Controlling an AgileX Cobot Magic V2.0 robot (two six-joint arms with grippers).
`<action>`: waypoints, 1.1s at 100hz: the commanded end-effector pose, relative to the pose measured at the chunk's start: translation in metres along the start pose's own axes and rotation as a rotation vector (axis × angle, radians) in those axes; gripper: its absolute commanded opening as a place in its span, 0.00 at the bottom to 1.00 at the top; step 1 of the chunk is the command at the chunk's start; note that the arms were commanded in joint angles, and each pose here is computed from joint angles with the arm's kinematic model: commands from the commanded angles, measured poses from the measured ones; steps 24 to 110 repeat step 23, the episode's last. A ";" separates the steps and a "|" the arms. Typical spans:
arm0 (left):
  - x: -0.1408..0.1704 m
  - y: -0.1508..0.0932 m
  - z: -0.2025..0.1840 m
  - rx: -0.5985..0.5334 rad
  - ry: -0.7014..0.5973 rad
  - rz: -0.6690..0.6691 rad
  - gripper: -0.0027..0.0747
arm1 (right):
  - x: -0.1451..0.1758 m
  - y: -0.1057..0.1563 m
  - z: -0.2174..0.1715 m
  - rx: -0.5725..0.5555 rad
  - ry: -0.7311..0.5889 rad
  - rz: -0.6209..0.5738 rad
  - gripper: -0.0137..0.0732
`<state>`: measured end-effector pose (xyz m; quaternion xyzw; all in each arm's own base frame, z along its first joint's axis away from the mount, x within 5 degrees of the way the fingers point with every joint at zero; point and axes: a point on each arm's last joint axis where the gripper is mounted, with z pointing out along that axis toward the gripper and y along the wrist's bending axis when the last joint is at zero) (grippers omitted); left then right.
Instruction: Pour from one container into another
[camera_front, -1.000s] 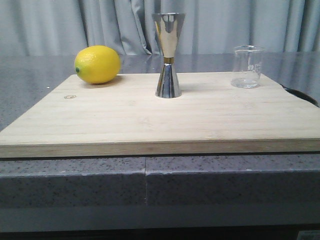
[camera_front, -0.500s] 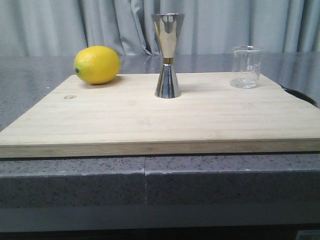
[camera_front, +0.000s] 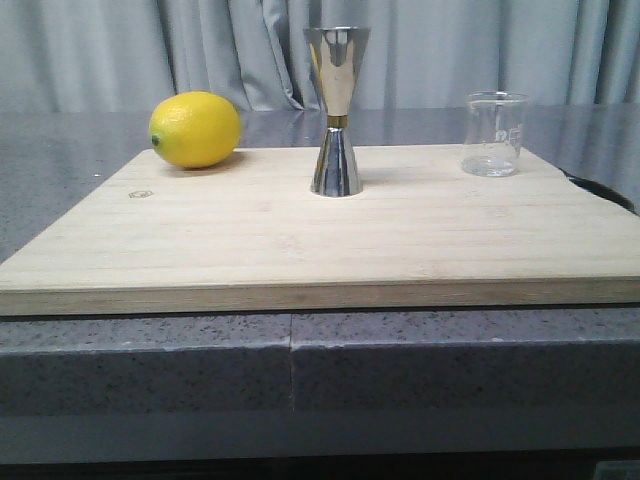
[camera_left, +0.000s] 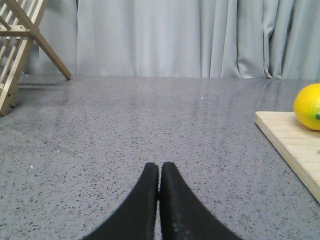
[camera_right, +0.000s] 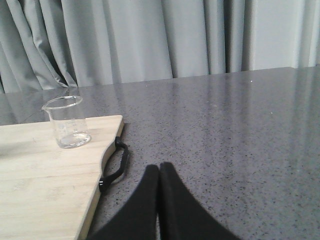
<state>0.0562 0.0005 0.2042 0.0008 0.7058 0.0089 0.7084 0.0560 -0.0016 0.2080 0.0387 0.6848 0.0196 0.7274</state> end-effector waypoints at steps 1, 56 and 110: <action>-0.002 0.000 -0.001 0.002 -0.087 -0.011 0.01 | 0.000 0.000 -0.001 0.000 -0.081 -0.009 0.08; -0.002 0.000 -0.001 0.002 -0.087 -0.011 0.01 | 0.000 0.000 -0.001 0.000 -0.079 -0.009 0.08; -0.002 0.000 -0.001 0.002 -0.087 -0.011 0.01 | 0.000 0.000 -0.001 0.000 -0.079 -0.009 0.08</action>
